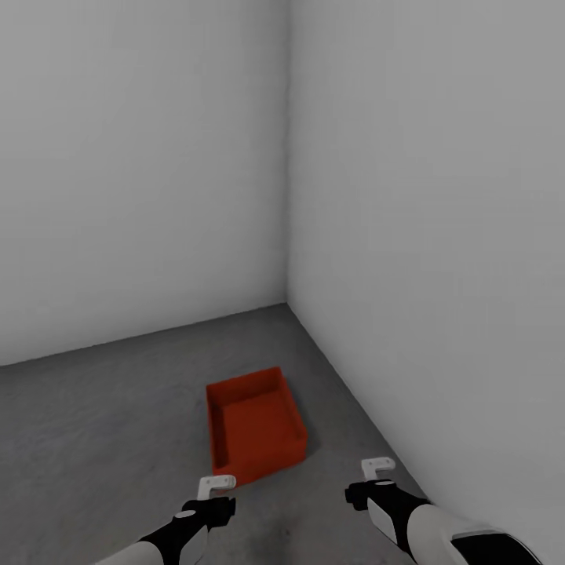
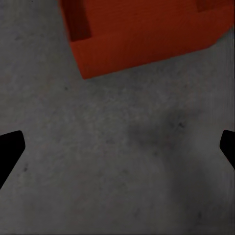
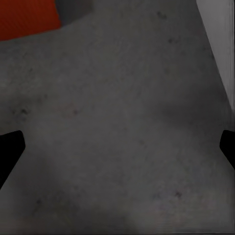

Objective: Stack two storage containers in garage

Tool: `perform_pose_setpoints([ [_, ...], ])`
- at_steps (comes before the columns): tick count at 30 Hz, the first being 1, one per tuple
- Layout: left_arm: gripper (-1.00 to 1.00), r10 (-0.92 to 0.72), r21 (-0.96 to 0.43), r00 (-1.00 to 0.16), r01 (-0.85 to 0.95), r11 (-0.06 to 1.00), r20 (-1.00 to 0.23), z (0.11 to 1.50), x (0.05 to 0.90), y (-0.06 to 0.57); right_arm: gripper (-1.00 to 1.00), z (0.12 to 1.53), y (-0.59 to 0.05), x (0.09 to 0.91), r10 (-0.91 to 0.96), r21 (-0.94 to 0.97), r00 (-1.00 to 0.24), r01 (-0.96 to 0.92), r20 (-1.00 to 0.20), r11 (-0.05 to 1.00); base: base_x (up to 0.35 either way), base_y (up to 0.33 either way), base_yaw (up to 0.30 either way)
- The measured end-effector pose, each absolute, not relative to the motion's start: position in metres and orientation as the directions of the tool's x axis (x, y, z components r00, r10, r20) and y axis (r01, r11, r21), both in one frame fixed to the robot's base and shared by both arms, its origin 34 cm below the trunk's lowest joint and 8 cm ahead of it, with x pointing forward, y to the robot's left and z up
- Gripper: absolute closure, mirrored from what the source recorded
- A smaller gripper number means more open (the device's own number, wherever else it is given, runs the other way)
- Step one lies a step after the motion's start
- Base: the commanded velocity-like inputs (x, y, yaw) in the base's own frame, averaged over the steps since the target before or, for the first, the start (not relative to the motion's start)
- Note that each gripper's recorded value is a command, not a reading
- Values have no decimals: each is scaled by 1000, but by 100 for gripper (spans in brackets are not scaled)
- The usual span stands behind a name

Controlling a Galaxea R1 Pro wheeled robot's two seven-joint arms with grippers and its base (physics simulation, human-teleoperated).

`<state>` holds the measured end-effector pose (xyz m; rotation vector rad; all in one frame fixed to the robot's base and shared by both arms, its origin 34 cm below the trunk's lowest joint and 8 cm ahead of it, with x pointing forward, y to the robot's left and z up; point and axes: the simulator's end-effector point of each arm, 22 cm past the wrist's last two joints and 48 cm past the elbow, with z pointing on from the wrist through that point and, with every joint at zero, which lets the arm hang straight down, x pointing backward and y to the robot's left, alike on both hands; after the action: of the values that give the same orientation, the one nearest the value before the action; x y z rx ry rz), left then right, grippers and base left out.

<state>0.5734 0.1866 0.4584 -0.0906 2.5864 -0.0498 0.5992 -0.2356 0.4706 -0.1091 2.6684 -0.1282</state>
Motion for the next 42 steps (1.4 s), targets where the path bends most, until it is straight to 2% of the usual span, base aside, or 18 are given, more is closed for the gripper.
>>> perform_pose_setpoints([
  [35,-100,-75,-55,-839,-54,997,-538,466,578,187,-100,479,-236,604,-98,-110,-882,-53,-462,993,0,0,-257],
  [42,-100,-75,-55,-838,-54,997,-541,467,579,187,-100,480,-235,604,-98,-110,-880,-53,-464,993,-2,0,-130],
])
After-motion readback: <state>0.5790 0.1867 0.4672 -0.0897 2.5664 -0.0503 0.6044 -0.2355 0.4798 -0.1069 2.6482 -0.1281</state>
